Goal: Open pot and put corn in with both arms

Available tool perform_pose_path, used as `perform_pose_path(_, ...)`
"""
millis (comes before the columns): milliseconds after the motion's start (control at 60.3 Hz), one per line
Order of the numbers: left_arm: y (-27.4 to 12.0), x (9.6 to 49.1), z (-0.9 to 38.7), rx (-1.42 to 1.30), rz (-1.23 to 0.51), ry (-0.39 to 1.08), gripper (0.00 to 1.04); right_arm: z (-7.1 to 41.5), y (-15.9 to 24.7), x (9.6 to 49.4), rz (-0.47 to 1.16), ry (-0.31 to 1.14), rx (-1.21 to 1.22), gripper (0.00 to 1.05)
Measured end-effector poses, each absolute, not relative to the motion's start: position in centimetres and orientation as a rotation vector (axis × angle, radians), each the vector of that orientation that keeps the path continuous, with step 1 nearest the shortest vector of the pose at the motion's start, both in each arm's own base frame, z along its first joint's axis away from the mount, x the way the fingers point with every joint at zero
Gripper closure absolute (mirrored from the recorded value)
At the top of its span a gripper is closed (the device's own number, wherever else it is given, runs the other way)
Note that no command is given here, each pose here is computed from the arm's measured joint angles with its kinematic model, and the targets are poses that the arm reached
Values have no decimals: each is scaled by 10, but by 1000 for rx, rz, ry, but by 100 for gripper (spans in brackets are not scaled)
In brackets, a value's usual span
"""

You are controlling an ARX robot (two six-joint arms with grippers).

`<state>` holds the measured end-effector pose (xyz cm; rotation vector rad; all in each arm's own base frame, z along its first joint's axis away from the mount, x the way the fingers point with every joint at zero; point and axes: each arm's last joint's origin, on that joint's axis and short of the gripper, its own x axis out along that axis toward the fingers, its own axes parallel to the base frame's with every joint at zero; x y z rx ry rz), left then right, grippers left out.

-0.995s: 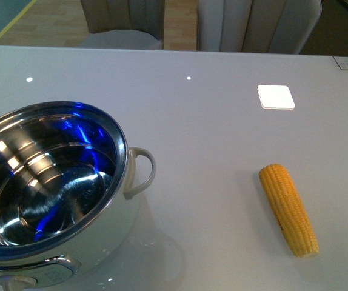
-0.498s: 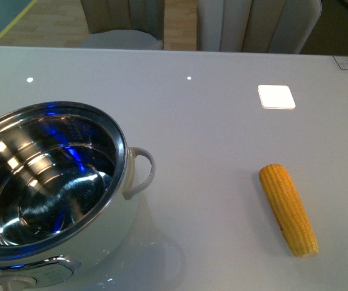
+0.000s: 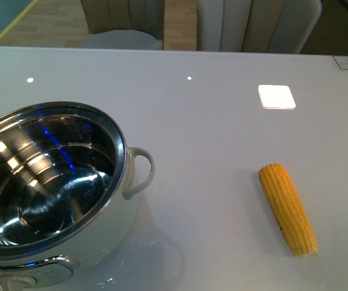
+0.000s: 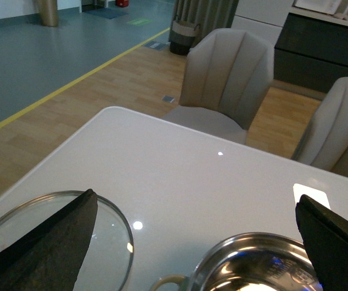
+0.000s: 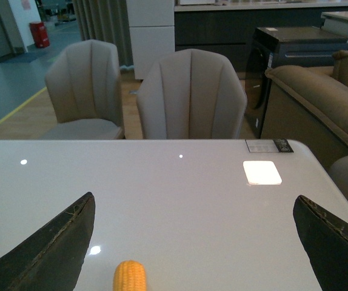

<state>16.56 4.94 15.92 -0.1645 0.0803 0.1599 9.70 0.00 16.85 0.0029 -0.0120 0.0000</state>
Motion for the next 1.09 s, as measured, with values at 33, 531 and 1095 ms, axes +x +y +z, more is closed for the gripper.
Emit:
perform_pose_path(33, 49, 165, 160, -155, 140, 73, 9, 169, 0, 97, 0, -12, 3, 9)
perform_pose_path(531, 15, 135, 166, -14, 8, 3, 102, 169, 0, 97, 0, -12, 3, 9)
perform_pose_path(1095, 0, 116, 171, -10, 3, -12, 101, 169, 0, 97, 0, -12, 3, 9)
